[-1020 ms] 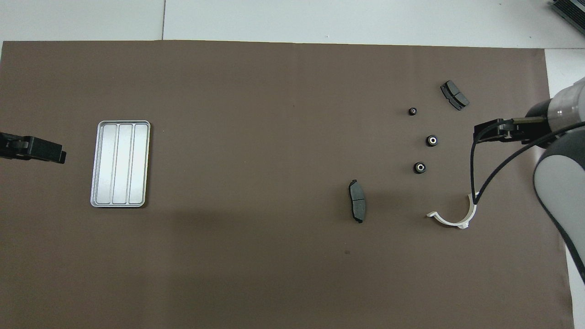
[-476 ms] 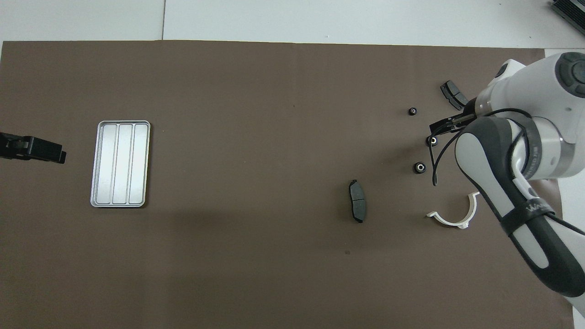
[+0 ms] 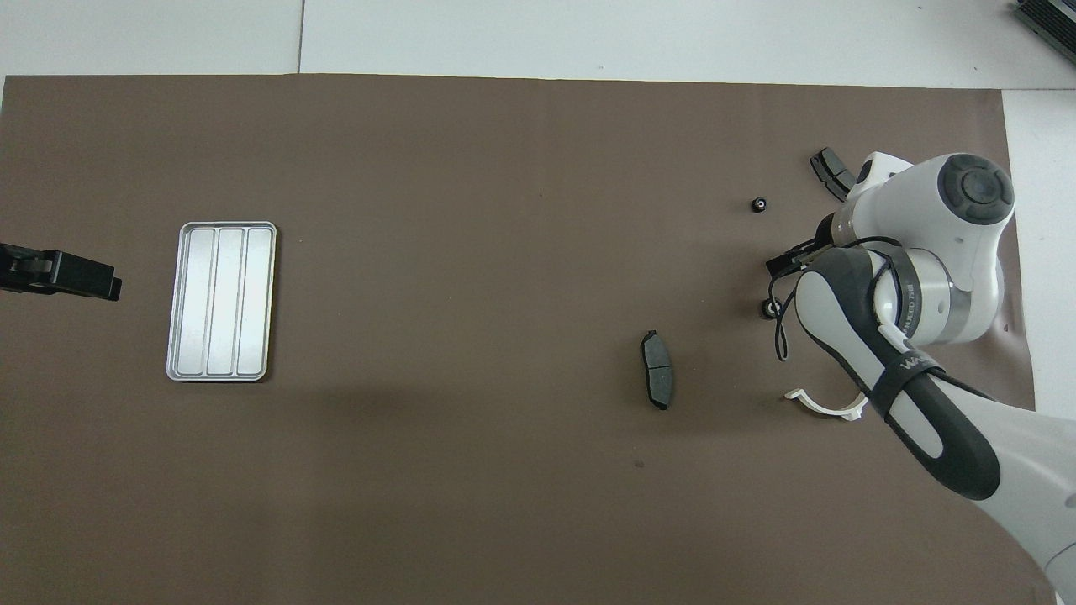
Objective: Pick bearing gear from pile to tray
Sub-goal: 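Reach the right gripper down and grasp a black bearing gear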
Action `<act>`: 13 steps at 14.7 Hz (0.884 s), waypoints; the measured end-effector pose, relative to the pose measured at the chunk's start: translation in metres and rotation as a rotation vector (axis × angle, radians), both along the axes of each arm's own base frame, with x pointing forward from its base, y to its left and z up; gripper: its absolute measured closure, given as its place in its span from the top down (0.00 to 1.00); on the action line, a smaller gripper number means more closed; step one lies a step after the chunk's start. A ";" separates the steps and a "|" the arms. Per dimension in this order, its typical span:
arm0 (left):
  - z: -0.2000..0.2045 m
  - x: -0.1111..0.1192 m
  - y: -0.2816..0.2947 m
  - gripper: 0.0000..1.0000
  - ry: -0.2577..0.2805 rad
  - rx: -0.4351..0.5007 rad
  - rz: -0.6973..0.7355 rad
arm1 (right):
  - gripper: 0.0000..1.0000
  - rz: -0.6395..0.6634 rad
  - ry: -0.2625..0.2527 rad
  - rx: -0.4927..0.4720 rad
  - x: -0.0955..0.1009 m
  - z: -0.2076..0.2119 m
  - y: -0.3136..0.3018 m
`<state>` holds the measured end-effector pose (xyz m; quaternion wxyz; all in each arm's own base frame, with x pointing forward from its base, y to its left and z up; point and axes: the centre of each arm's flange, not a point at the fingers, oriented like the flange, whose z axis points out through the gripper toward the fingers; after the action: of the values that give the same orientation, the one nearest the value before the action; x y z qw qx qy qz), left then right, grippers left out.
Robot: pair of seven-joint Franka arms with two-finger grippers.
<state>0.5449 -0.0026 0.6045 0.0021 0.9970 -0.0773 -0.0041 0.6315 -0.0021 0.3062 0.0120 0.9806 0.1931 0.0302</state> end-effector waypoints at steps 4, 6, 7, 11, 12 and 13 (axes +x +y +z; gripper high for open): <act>0.000 0.000 0.000 1.00 0.000 0.000 0.000 | 1.00 0.013 0.002 -0.001 -0.003 -0.016 -0.009; 0.000 0.000 0.000 1.00 0.000 0.000 0.000 | 1.00 0.009 -0.004 0.005 -0.002 -0.017 -0.009; 0.000 0.000 0.000 1.00 0.000 0.000 0.000 | 1.00 0.005 -0.005 0.011 -0.002 -0.017 -0.008; 0.000 0.000 0.000 1.00 0.000 0.000 0.000 | 0.84 0.011 -0.006 0.022 -0.002 -0.017 -0.001; 0.000 0.000 0.000 1.00 0.000 0.000 0.000 | 0.79 0.020 -0.006 0.022 -0.002 -0.017 -0.001; 0.000 0.000 0.000 1.00 0.000 0.000 0.000 | 0.65 0.025 -0.006 0.021 -0.002 -0.017 -0.001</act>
<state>0.5449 -0.0026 0.6045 0.0021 0.9970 -0.0773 -0.0041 0.6294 -0.0034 0.2890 0.0017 0.9782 0.2049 0.0353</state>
